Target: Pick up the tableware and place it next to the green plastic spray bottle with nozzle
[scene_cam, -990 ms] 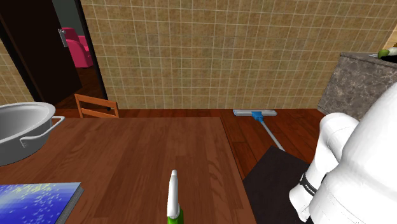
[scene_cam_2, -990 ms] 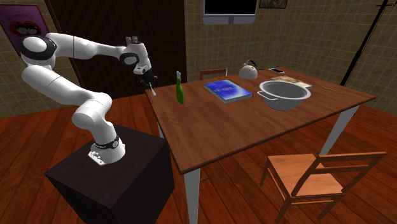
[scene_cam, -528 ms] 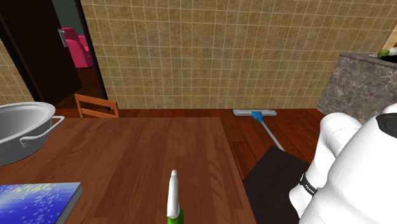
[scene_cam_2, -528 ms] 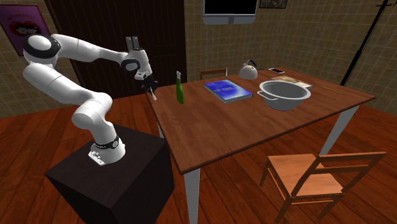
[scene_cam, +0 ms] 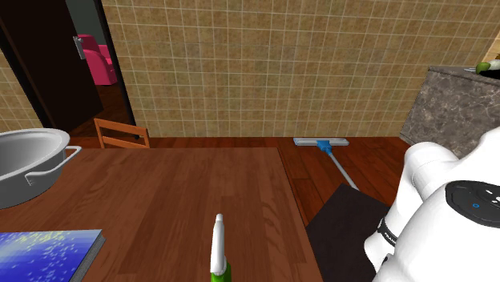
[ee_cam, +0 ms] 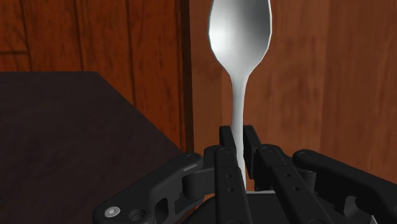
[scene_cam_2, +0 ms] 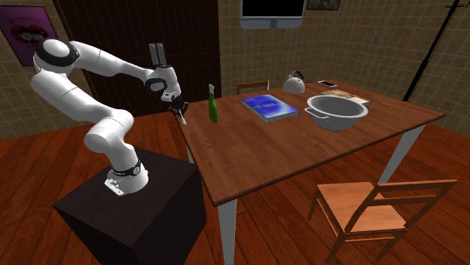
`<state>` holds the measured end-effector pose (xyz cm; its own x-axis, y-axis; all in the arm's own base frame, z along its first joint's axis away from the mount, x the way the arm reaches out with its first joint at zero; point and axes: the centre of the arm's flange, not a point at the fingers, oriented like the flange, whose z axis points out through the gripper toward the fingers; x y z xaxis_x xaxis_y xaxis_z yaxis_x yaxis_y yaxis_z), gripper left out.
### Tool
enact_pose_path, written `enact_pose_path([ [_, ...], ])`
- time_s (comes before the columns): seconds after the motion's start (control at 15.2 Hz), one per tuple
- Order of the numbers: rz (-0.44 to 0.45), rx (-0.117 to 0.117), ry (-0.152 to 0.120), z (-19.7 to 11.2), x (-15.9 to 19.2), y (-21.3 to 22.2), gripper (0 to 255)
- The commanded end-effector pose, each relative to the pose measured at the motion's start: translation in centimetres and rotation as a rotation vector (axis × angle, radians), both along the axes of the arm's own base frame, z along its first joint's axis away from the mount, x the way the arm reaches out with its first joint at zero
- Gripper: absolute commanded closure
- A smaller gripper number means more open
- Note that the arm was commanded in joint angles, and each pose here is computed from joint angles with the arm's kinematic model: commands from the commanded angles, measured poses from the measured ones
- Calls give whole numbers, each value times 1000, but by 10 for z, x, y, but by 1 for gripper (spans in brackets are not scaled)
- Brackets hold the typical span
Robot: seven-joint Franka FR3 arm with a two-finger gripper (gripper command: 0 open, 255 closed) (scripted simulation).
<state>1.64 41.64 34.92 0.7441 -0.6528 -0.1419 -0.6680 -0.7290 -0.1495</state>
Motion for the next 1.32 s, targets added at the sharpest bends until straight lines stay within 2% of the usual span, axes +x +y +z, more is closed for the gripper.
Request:
enact_pose_path([
  [0.0, 0, 0, -1, -3, 0, -1, 255],
  [0.4, 0, 0, -1, -3, 0, -1, 255],
  [0.46, 0, 0, -1, -3, 0, -1, 0],
  [0.79, 0, 0, -1, -3, 0, -1, 0],
  [1.06, 0, 0, -1, 45, 1, -11, 0],
  [1.25, 0, 0, -1, 45, 1, -11, 0],
])
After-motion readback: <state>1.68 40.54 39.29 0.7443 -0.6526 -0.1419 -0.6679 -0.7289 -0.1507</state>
